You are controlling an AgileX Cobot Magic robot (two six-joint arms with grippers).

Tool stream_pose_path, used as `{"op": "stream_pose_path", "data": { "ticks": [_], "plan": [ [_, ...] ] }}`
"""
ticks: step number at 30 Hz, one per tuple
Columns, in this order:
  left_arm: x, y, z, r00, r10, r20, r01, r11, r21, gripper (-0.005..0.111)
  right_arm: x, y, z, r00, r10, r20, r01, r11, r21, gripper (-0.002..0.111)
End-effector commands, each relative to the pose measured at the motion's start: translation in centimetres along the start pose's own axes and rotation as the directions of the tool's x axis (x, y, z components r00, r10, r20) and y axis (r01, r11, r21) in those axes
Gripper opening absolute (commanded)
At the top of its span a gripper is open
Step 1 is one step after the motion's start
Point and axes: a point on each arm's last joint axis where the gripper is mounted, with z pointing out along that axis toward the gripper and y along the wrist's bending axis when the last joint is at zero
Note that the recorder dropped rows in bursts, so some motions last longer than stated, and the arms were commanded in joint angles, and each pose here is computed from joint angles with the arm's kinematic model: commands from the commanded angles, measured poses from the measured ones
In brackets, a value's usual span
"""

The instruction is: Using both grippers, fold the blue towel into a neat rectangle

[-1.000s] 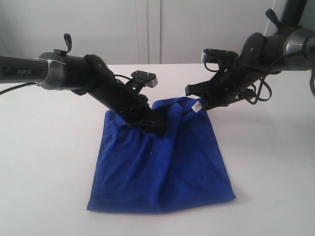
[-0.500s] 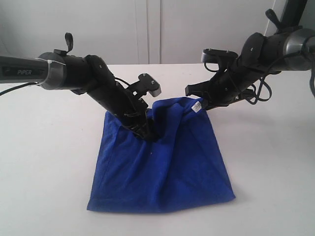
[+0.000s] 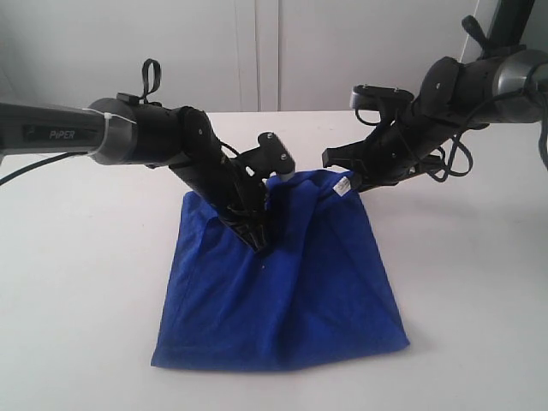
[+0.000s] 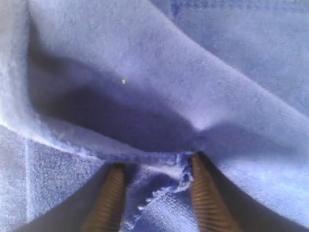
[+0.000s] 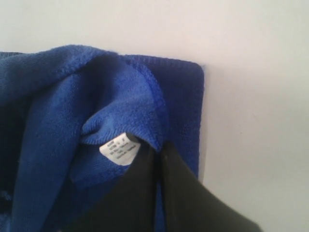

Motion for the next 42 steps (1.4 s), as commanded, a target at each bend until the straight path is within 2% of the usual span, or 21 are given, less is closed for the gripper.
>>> {"op": "stream_pose_path", "data": {
  "ticks": [1,3,5,9,14,20,28,35,42],
  "plan": [
    [-0.2,-0.1,-0.3,1.0,-0.007,-0.001,0.007,1.0,0.002,0.024,-0.2,-0.3,-0.4,1.0,-0.001,0.01,0.0,1.0,0.004,0.0],
    [-0.2,-0.1,-0.3,1.0,-0.007,-0.001,0.007,1.0,0.002,0.009,-0.2,-0.3,-0.4,1.0,-0.001,0.01,0.0,1.0,0.004,0.0],
    [-0.2,-0.1,-0.3,1.0,-0.007,-0.001,0.007,1.0,0.002,0.0,-0.2,-0.3,-0.4,1.0,-0.001,0.01,0.0,1.0,0.004,0.0],
    [-0.5,-0.1,-0.8,1.0,-0.007,0.004,0.007,1.0,0.004,0.0,-0.2,-0.3,-0.4,1.0,-0.001,0.01,0.0,1.0,0.004,0.0],
    [-1.3,0.3,-3.2,0.999,-0.026,0.038,0.027,0.999,-0.019,0.0,-0.2,-0.3,-0.4,1.0,0.0,0.012,0.0,1.0,0.004,0.0],
    [-0.6,2.8,-6.7,0.99,-0.119,0.071,0.124,0.99,-0.067,0.0,-0.3,-0.3,-0.4,0.999,-0.029,0.025,0.029,1.0,0.007,0.0],
    [1.5,5.1,-8.6,0.97,-0.232,0.069,0.236,0.97,-0.061,0.0,-1.6,0.2,-2.9,0.988,-0.097,0.12,0.096,0.995,0.016,0.0],
    [0.3,5.0,-12.2,0.96,-0.241,0.143,0.254,0.964,-0.075,0.0,-2.2,1.1,-6.4,0.967,-0.197,0.159,0.195,0.98,0.026,0.0],
    [-0.3,4.1,-17.5,0.946,-0.267,0.184,0.285,0.956,-0.077,0.0,-2.0,1.9,-11.4,0.95,-0.275,0.145,0.272,0.961,0.044,0.0]
  ]
}}
